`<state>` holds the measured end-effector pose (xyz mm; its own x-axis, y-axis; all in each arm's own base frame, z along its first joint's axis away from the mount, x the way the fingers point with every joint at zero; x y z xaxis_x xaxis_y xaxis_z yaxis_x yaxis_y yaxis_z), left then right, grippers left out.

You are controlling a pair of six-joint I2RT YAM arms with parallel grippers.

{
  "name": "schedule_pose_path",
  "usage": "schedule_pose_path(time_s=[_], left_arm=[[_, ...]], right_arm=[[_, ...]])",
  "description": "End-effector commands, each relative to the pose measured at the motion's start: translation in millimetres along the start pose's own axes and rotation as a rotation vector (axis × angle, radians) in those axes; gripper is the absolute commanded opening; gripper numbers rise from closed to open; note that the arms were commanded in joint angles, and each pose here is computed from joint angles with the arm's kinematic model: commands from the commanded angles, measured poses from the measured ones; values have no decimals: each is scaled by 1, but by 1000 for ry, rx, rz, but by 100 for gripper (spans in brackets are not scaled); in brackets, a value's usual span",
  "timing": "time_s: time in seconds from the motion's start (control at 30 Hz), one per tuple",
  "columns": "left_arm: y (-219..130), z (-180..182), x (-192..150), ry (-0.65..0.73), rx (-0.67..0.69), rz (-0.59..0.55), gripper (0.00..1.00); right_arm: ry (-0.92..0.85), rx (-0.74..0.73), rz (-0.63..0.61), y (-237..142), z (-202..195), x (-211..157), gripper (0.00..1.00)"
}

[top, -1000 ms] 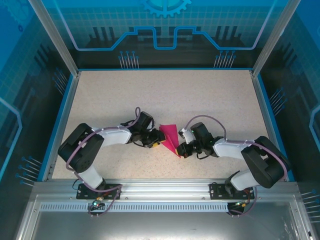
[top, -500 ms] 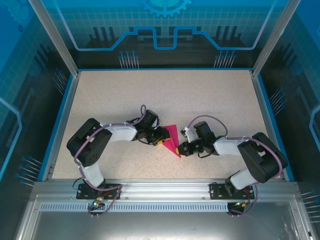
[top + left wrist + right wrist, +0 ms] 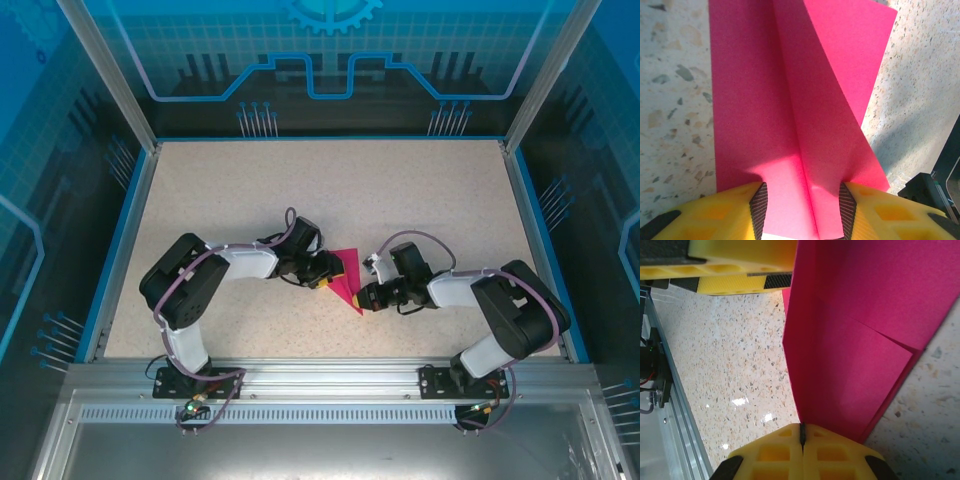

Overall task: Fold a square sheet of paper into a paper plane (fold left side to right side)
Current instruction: Fourth fold the wing at the center of the table.

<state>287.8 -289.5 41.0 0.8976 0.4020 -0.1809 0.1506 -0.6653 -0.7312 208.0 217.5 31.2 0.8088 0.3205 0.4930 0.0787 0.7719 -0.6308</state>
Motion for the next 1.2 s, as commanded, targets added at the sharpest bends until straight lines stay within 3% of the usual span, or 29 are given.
schedule_pose_path(time_s=[0.0,0.27,0.5,0.6,0.93,1.17], left_arm=[[4,3,-2,1,42,13,46],[11,14,0,-28,95,13,48],[10,15,1,-29,107,6,49],[10,14,0,-28,106,8,49],[11,13,-1,-27,102,12,49],[10,13,-1,-28,102,10,49]], right_arm=[[37,13,-1,-2,-4,-3,0],[25,42,-27,-8,2,8,13],[13,58,-91,-23,6,32,35],[14,60,-95,-22,5,40,40],[32,54,-67,-8,-4,47,40],[41,43,-50,-3,-10,45,21]])
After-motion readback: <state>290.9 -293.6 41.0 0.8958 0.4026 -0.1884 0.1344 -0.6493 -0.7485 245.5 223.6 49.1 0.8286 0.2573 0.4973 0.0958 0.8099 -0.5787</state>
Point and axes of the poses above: each hand's point on the last joint's axis, 136 mm out from that joint toward the fingers, its own y axis out along the fingers, its own z axis along the line the jaws close on, x = y × z, the point moved 2 cm from there along -y, back along the fingers, and after that the axes turned 13 degrees about -y, right-handed, at the moved point
